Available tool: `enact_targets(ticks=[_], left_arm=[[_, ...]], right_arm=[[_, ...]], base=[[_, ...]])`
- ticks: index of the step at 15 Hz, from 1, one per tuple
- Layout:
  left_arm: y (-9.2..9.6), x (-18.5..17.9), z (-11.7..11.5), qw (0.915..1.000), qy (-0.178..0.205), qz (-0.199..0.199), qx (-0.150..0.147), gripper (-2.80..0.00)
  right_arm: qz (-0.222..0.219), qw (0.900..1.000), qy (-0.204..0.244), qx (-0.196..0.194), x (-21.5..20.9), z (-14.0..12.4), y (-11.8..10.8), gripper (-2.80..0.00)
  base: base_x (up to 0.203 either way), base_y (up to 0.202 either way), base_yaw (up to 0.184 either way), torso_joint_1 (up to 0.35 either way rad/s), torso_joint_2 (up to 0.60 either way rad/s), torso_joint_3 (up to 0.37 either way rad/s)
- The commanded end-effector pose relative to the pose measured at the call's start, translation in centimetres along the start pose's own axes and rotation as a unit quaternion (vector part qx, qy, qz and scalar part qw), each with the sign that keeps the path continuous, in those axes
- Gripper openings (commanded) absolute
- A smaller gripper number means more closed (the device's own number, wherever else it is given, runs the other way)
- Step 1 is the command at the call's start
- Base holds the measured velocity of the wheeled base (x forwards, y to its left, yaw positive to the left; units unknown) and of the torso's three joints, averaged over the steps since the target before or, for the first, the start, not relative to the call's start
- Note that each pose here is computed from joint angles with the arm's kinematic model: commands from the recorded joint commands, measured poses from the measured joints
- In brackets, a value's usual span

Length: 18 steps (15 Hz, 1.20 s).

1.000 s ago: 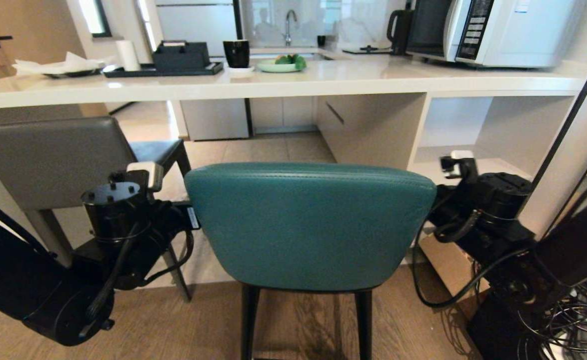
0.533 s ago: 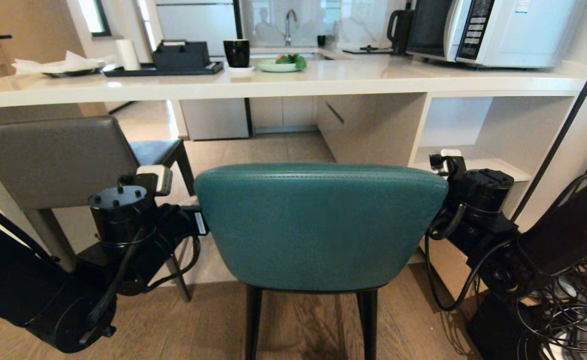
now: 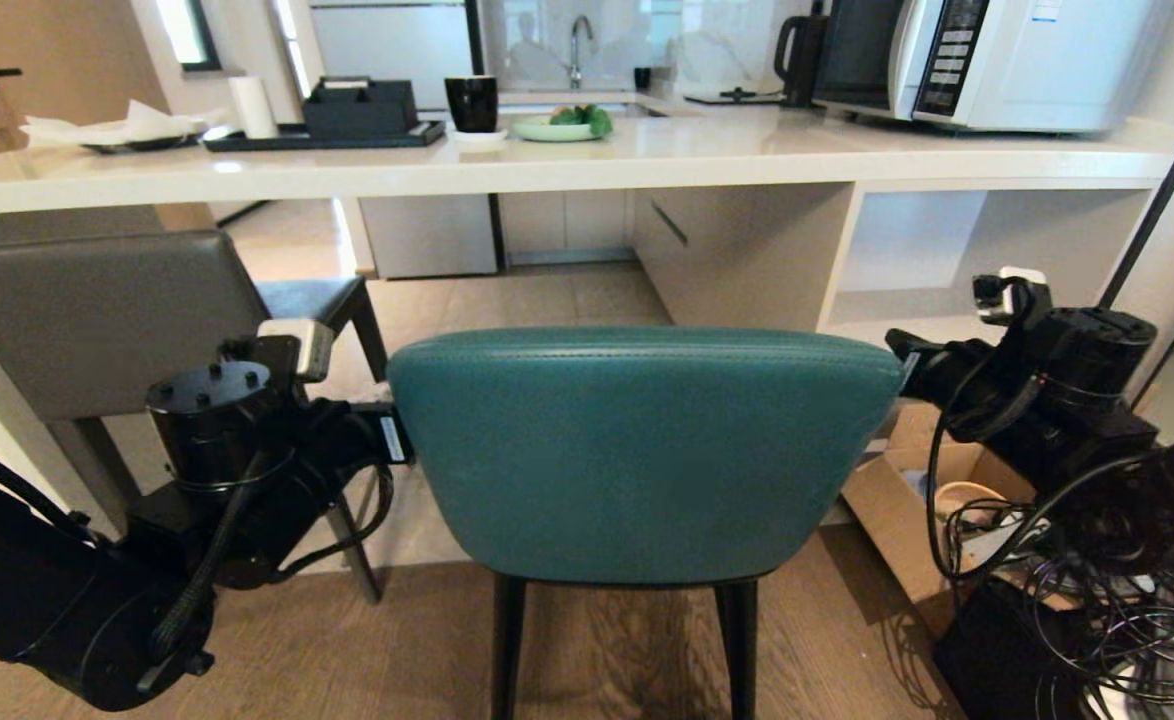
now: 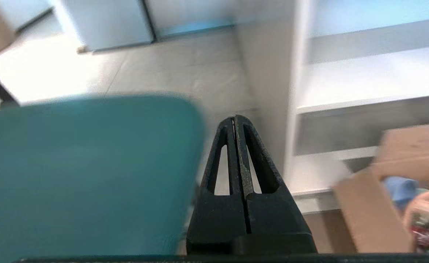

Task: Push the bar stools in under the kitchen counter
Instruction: Push the blue chair back under the dining table

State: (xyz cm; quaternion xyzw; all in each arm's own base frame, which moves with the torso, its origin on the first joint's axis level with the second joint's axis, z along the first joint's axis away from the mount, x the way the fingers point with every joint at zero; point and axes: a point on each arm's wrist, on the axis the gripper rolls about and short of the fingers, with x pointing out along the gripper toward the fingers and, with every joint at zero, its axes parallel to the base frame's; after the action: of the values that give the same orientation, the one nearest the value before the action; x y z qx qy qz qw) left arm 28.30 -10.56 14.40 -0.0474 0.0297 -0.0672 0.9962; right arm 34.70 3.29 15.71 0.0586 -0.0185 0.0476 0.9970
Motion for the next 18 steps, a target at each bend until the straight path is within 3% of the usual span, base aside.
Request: enact_targets(ticks=[1, 3, 8, 18], left_arm=[[0.0, -0.2, 0.6, 0.9999, -0.012, 0.002, -0.005, -2.80], [0.1, -0.3, 0.5, 0.9999, -0.011, 0.002, -0.005, -2.80], [0.1, -0.7, 0.3, 1.0000, -0.006, 0.000, -0.004, -2.80], [-0.8, -0.9, 0.4, 0.9998, -0.009, -0.017, -0.004, -2.80]], right_arm=[[-0.006, 1.000, -0.025, 0.004, -1.5, 2.0, -0.7, -2.80], [0.020, 1.000, -0.012, 0.006, -4.0, 2.2, 0.0, -2.80], [0.128, 0.991, 0.043, 0.008, -9.4, 0.4, 4.4, -2.80], [0.153, 0.986, 0.060, 0.005, -5.4, -1.6, 6.9, -2.80]], base=[[0.000, 0.000, 0.000, 0.000, 0.00, 0.000], [0.000, 0.000, 0.000, 0.000, 0.00, 0.000], [0.000, 0.000, 0.000, 0.000, 0.00, 0.000], [0.000, 0.000, 0.000, 0.000, 0.00, 0.000]])
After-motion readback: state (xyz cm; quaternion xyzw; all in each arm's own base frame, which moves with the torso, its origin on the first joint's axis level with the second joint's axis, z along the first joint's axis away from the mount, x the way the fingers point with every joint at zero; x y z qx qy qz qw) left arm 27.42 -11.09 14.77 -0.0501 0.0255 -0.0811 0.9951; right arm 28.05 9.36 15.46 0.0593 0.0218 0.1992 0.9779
